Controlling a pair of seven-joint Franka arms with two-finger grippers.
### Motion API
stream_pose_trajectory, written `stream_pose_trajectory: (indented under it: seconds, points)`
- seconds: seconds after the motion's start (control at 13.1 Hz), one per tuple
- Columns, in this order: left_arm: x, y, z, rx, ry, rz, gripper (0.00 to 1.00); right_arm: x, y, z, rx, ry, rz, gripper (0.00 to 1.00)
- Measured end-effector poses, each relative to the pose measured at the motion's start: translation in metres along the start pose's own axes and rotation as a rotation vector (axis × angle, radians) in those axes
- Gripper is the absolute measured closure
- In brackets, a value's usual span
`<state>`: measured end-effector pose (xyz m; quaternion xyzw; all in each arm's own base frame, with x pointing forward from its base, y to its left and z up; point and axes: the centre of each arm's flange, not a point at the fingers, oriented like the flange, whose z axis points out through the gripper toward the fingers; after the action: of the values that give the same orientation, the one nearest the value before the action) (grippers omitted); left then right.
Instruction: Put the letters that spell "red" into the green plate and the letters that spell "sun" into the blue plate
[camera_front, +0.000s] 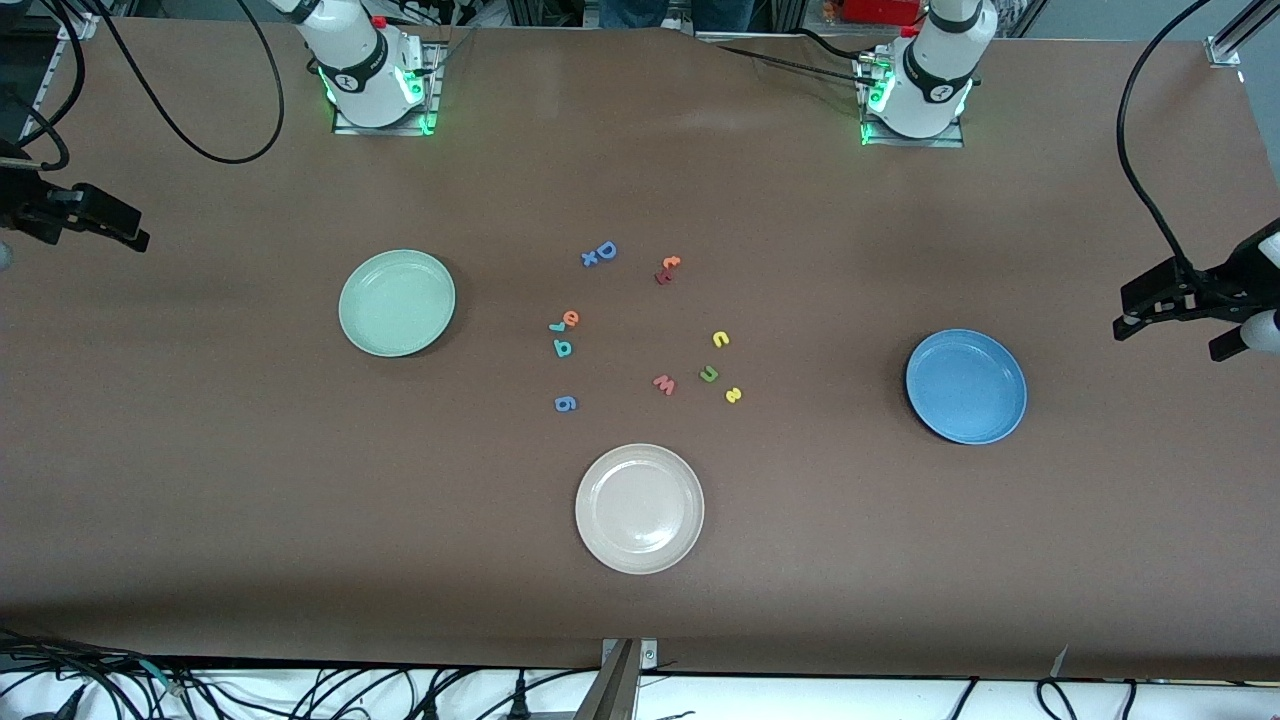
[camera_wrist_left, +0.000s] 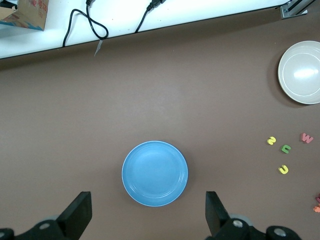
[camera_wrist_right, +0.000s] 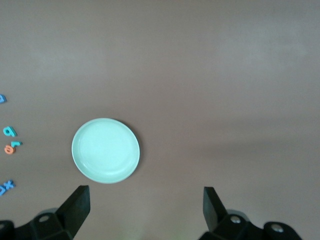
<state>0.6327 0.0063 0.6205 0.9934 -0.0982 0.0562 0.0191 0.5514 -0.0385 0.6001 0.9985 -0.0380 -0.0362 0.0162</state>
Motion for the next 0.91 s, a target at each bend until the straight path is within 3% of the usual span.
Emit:
stream_pose_trajectory:
  seconds: [0.53,0.76,0.91]
  points:
    - [-0.002,0.001,0.002,-0.004,-0.019,0.001,0.00,0.013,-0.026,0.037,-0.008,-0.087,-0.044,0.00]
    - [-0.005,0.001,0.007,-0.011,-0.048,0.000,0.00,0.026,-0.090,0.080,-0.023,-0.154,-0.147,0.00]
    - [-0.006,0.003,0.018,-0.017,-0.075,0.004,0.00,0.036,-0.157,0.121,-0.050,-0.162,-0.166,0.00]
